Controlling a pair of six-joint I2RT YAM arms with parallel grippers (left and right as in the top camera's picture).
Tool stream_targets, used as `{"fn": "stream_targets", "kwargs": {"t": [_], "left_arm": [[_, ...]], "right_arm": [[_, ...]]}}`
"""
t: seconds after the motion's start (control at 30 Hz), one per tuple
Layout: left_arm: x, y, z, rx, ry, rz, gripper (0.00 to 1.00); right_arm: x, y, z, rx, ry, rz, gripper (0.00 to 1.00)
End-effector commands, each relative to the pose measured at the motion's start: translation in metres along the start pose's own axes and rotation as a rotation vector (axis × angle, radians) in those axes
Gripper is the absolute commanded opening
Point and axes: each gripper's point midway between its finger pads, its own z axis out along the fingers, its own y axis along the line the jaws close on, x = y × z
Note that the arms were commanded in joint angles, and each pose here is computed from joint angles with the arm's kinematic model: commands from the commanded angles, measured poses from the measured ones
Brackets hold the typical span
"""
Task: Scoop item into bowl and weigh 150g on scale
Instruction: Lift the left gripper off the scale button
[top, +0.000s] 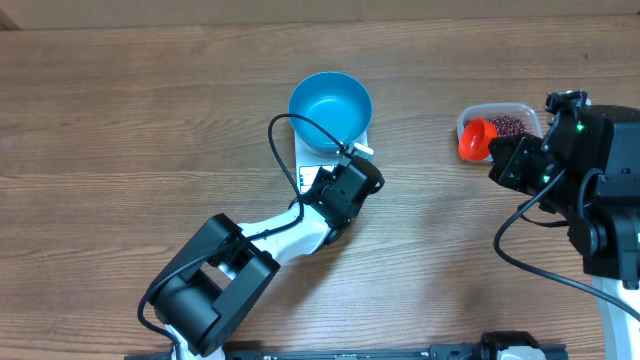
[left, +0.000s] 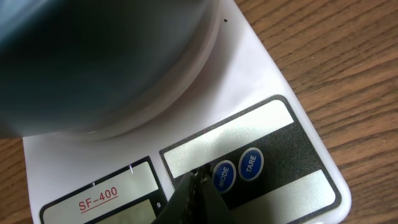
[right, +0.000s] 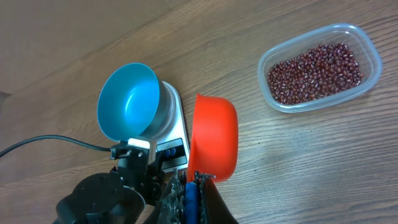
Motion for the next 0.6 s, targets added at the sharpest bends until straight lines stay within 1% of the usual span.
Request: {"fn": "stream_targets", "kwargs": {"t": [0.0, 0.27, 0.57], "left_arm": [[0.029, 0.012, 0.010, -0.038, 0.081, 0.003, 0.04], [0.026, 0.011, 0.009, -0.037, 0.074, 0.008, 0.04], [0.020, 0.006, -0.023, -0.019, 0.086, 0.041, 0.04]], "right_arm": [[-0.009, 0.005, -0.008, -0.015, -0.033, -0.013, 0.04], [-0.009, 0.005, -0.008, -0.015, -0.033, -0.013, 0.04], [-0.010, 0.005, -0.008, -0.016, -0.037, -0.014, 0.04]]}}
